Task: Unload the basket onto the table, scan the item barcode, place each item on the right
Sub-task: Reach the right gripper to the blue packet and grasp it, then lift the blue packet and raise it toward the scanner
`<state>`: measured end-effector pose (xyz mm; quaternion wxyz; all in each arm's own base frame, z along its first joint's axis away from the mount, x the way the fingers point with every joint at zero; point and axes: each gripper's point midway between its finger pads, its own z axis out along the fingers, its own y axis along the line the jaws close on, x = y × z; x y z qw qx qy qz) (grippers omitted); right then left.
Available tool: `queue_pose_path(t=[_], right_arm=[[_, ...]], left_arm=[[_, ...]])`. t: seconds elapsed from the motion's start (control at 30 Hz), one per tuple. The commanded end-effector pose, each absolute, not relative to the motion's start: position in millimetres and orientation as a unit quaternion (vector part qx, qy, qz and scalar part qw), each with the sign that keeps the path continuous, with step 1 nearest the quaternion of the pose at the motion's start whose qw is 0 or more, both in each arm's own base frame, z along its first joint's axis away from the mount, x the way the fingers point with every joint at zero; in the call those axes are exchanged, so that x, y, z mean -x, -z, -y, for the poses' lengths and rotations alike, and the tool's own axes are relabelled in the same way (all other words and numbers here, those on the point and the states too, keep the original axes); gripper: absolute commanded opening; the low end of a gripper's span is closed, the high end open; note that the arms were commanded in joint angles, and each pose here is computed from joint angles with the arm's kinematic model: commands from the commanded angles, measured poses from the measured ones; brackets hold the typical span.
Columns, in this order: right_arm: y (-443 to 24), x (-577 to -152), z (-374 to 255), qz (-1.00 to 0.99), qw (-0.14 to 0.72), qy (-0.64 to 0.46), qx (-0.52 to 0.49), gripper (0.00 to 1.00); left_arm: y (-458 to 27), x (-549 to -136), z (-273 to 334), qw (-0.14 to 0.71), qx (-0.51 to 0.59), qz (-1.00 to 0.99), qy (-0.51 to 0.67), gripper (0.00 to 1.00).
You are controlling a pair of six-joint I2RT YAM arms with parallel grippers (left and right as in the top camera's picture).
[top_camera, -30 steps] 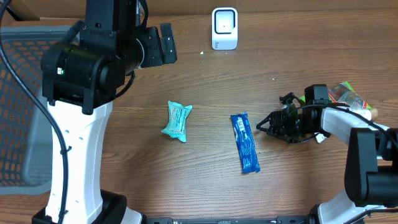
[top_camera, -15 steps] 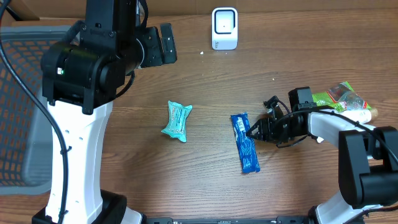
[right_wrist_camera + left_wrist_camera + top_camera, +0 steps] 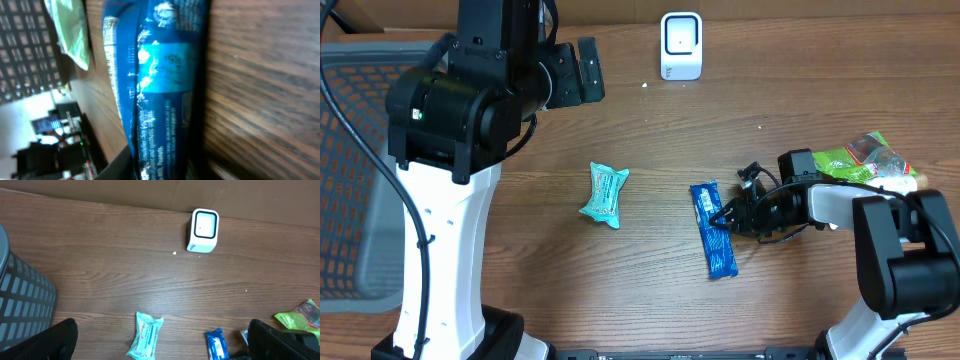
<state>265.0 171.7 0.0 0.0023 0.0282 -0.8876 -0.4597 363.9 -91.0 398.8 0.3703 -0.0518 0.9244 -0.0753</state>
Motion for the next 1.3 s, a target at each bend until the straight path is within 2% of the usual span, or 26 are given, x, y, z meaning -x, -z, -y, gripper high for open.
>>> queue_pose_path(t=[0.0,0.2,0.43,0.6,0.7,1.03,1.17,1.27], right_arm=[[34,-245,-161,0.914,0.041,0.404,-0.01,0.21],[32,-248,-161,0.914,0.039,0.405,-0.008,0.08],[8,-270,-159,0.914,0.05,0.403,0.005,0.04],[-26,-306,-160,0.921,0.01,0.39,-0.013,0.04],[-42,-328,-156,0.935,-0.017,0.353,-0.021,0.04],[-77,-382,-123,0.988,-0.097,0.114,-0.039,0.04],[-92,-396,-135,0.985,-0.135,0.085,-0.062,0.04],[-102,-404,-152,0.979,-0.156,0.106,-0.076,0.04]], left_arm=[[-409,-361,87,0.387,0.048,-0.918,0.071,1.0],[-409,-361,87,0.387,0.048,-0.918,0.071,1.0],[-409,-361,87,0.387,0.048,-0.918,0.071,0.99],[-409,-361,87,0.387,0.048,-0.918,0.071,1.0],[-409,-361,87,0.387,0.048,-0.918,0.071,1.0],[-409,-361,87,0.387,0.048,-0.918,0.071,1.0],[-409,-361,87,0.387,0.048,-0.918,0.071,1.0],[-409,-361,87,0.387,0.048,-0.918,0.071,1.0]])
